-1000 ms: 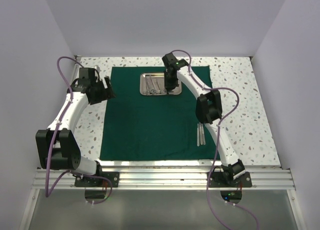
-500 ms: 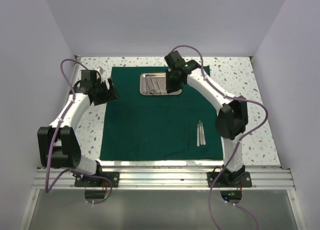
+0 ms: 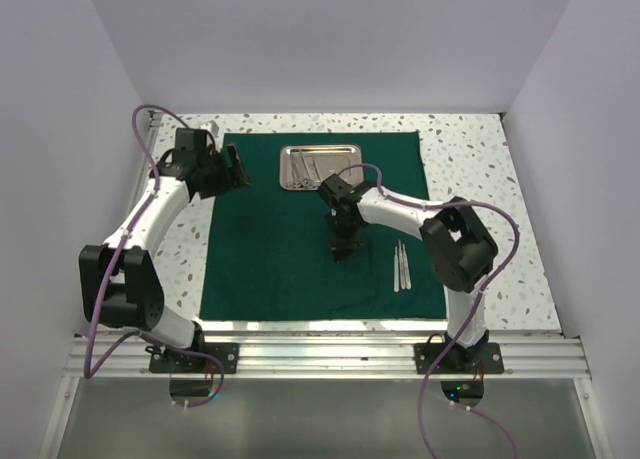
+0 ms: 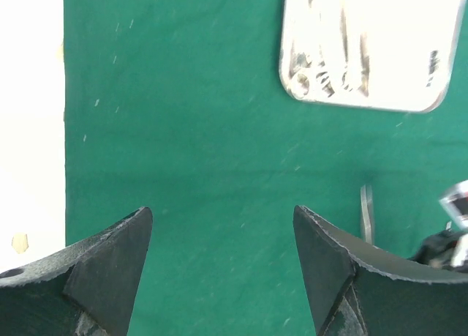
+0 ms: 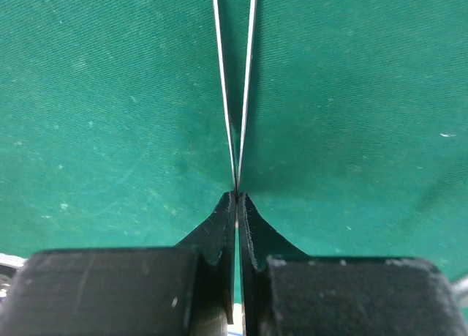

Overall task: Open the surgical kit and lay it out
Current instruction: Place the medical item in the surgical kit.

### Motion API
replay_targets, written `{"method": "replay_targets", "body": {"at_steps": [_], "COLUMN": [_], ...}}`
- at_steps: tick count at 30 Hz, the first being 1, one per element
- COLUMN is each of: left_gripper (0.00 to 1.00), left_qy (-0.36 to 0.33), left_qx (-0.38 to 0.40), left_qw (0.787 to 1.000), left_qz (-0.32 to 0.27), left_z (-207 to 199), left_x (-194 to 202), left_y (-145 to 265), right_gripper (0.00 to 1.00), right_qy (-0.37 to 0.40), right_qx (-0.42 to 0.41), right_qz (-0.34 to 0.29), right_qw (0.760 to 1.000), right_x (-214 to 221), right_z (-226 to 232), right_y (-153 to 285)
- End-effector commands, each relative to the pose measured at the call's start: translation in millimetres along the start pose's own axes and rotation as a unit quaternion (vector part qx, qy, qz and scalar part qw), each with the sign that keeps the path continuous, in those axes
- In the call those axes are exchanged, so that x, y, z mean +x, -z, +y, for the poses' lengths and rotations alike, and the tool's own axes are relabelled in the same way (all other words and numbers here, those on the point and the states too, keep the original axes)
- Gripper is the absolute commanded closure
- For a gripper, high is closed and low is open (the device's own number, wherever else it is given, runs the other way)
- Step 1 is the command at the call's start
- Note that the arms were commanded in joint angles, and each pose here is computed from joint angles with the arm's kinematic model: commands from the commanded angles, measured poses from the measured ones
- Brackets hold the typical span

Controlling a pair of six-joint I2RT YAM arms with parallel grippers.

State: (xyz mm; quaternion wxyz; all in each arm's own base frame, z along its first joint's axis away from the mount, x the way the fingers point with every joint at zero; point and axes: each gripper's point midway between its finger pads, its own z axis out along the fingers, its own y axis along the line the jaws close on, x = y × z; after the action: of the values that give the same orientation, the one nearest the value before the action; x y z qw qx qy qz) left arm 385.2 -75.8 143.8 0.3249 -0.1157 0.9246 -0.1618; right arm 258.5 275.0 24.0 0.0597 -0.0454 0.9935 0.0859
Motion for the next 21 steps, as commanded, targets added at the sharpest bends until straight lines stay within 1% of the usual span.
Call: {"method": "replay_targets", "body": {"at_steps": [1, 2, 4, 5, 7, 8, 9, 10, 11, 12, 13, 14, 15, 16, 17, 18, 19, 20, 21], "left_gripper": [0.18, 0.18, 0.18, 0.18, 0.18, 0.18, 0.18, 0.18, 0.18, 0.18, 0.18, 0.18, 0.19, 0.19, 0.19, 0.19, 0.19, 0.19, 0.19], "left_qy": [0.0, -0.005, -0.009, -0.011, -0.001, -0.001, 0.004, 0.011, 0.011, 0.017, 0.016, 0.012, 0.014, 0.007, 0.002, -0.002, -0.012, -0.017, -0.02], "left_qx": [0.0, 0.002, -0.002, 0.004, -0.002, 0.005, 0.007, 0.007, 0.01, 0.009, 0.013, 0.015, 0.002, 0.011, 0.013, 0.002, 0.017, 0.018, 0.011], "left_qw": [1.0, 0.999, 1.0, 0.999, 1.0, 1.0, 1.0, 0.999, 0.999, 1.0, 0.999, 0.999, 1.0, 1.0, 1.0, 1.0, 0.999, 0.999, 1.0], "left_qz": [-0.027, -0.034, -0.027, -0.034, -0.017, -0.025, -0.024, -0.029, -0.029, -0.025, -0.033, -0.031, -0.017, -0.026, -0.028, -0.015, -0.028, -0.028, -0.015], "left_z": [-20.9, -27.2, -32.8, -39.8, -43.6, -52.4, -56.6, -61.8, -68.1, -71.3, -78.7, -86.8, -85.3, -101.7, -109.0, -110.4, -131.1, -138.3, -140.8], "left_x": [-24.3, -32.1, -31.4, -40.2, -38.3, -47.1, -49.5, -55.5, -56.6, -56.6, -65.2, -65.5, -61.7, -70.0, -72.8, -68.2, -76.8, -77.6, -70.8], "left_y": [11.7, 15.6, 15.3, 18.3, 12.7, 15.7, 15.5, 13.4, 12.2, 5.7, 7.0, 4.8, -7.3, -5.7, -8.3, -21.9, -19.4, -24.5, -41.3], "right_gripper": [1.0, 1.0, 1.0, 1.0, 1.0, 1.0, 0.87, 0.71, 0.52, 0.3, 0.21, 0.18, 0.18, 0.18, 0.17, 0.17, 0.16, 0.16, 0.16], "right_qy": [-0.019, -0.017, -0.016, -0.017, -0.015, -0.013, -0.012, -0.013, -0.012, -0.013, -0.012, -0.011, -0.011, -0.008, -0.008, -0.006, -0.006, -0.006, -0.002], "right_qx": [-0.055, -0.059, -0.054, -0.048, -0.057, -0.063, -0.064, -0.073, -0.075, -0.072, -0.078, -0.076, -0.066, -0.071, -0.067, -0.067, -0.051, -0.06, -0.058], "right_qz": [-0.029, -0.033, -0.032, -0.026, -0.019, -0.018, -0.013, -0.021, -0.024, -0.029, -0.044, -0.055, -0.071, -0.091, -0.106, -0.116, -0.134, -0.16, -0.174], "right_qw": [0.998, 0.998, 0.998, 0.998, 0.998, 0.998, 0.998, 0.997, 0.997, 0.997, 0.996, 0.996, 0.995, 0.993, 0.992, 0.991, 0.99, 0.985, 0.983], "right_x": [-4.5, -5.0, -2.1, 0.7, 6.6, 9.5, 15.2, 16.1, 17.7, 20.7, 20.1, 20.7, 18.5, 20.3, 19.9, 20.7, 21.8, 21.5, 23.4], "right_z": [23.7, 26.0, 28.4, 26.6, 29.8, 32.8, 31.5, 33.5, 32.9, 29.3, 27.7, 23.9, 17.8, 14.1, 9.4, 6.0, -4.8, -8.6, -14.2], "right_y": [9.7, 9.1, 9.5, 9.4, 15.0, 17.3, 17.9, 28.9, 33.6, 38.5, 54.8, 63.9, 72.3, 94.5, 105.4, 116.2, 128.6, 151.0, 162.9]}}
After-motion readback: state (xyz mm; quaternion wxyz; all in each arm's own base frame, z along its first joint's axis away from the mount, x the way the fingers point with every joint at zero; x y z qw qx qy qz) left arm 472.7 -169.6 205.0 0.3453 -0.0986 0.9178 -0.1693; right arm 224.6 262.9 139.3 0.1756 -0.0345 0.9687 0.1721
